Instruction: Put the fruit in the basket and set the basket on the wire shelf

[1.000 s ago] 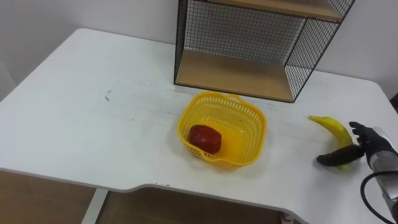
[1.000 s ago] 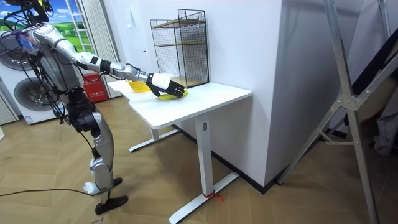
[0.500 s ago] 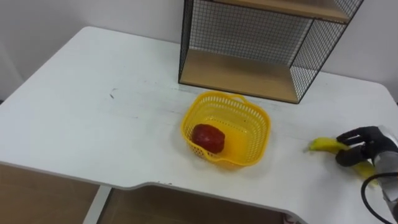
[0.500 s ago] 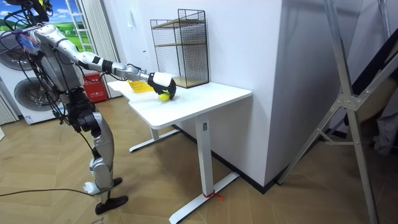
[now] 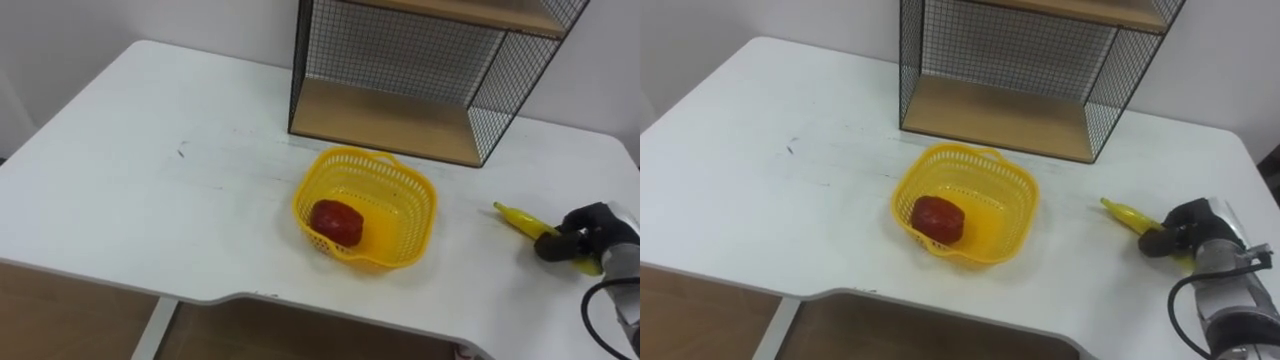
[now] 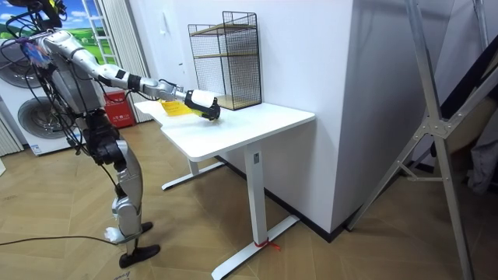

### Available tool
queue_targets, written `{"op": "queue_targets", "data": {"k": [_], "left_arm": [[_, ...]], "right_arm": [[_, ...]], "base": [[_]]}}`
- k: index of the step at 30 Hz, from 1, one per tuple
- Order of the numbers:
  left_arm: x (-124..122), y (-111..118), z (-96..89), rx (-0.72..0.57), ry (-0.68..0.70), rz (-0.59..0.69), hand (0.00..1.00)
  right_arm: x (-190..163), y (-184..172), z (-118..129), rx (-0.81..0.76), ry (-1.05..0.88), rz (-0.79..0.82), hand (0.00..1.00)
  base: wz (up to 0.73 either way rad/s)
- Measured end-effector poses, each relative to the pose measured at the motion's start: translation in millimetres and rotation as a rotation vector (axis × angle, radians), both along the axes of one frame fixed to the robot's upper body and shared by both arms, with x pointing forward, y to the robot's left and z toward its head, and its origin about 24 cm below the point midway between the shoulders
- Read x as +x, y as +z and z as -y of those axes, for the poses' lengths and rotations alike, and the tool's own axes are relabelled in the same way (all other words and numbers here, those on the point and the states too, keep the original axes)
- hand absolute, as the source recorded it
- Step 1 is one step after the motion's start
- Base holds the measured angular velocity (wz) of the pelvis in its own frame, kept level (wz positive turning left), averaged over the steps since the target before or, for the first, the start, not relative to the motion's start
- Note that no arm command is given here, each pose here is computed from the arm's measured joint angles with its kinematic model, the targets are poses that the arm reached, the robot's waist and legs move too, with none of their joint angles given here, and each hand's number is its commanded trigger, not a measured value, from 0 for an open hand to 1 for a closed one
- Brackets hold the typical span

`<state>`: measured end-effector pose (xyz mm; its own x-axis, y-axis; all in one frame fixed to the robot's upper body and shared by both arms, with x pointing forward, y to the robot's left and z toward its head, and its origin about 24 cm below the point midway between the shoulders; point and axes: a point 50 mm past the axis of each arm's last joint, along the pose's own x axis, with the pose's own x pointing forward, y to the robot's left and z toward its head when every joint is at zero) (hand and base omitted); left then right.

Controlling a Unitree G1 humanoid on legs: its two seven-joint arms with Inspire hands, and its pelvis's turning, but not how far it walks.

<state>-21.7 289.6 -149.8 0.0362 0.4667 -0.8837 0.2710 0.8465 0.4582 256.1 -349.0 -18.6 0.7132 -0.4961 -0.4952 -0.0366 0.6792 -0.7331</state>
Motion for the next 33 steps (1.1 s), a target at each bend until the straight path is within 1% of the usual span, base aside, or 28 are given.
{"op": "queue_targets", "data": {"k": [2,7,9,10,13,15,16,18,20,24,28,33], "left_arm": [[0.8,-0.1,0.2,-0.001,-0.001,0.004,0.00],[11.9,-1.5,2.6,-0.012,-0.022,0.034,0.00],[14.0,-1.8,3.5,-0.016,-0.029,0.040,0.00],[14.2,-2.0,4.0,-0.017,-0.035,0.039,0.00],[19.1,-2.8,5.7,-0.023,-0.043,0.051,0.00],[19.1,-3.4,7.7,-0.028,-0.047,0.052,0.00],[19.2,-3.6,8.2,-0.030,-0.048,0.054,0.00],[20.1,-4.0,9.5,-0.035,-0.051,0.065,0.00],[20.6,-4.6,11.2,-0.038,-0.051,0.067,0.00],[19.8,-6.6,17.2,-0.050,-0.043,0.071,0.00],[20.8,-8.0,21.1,-0.064,-0.040,0.073,0.00],[19.0,-8.1,21.5,-0.064,-0.024,0.071,0.00]], "right_arm": [[1.1,0.9,-1.6,0.003,0.007,0.010,1.00],[8.4,6.1,-7.8,0.067,0.023,0.054,1.00],[11.2,7.9,-11.0,0.147,-0.008,0.107,1.00],[12.7,9.1,-12.2,0.160,-0.010,0.121,1.00],[26.1,23.4,-24.0,0.233,0.008,0.236,1.00],[38.8,44.2,-38.5,0.301,0.046,0.375,1.00],[40.0,49.4,-41.7,0.310,0.061,0.408,1.00],[38.4,66.6,-55.7,0.374,0.108,0.544,1.00],[34.3,72.4,-64.5,0.418,0.129,0.606,1.00],[24.4,69.7,-74.1,0.470,0.133,0.634,1.00],[25.1,73.3,-80.3,0.490,0.151,0.654,1.00],[25.6,100.2,-90.5,0.480,0.236,0.751,1.00]], "base": [[0.00],[-0.11],[-0.06],[-0.04],[-0.08],[-0.13],[0.00],[0.02],[0.00],[0.00],[-0.04],[-0.07]]}}
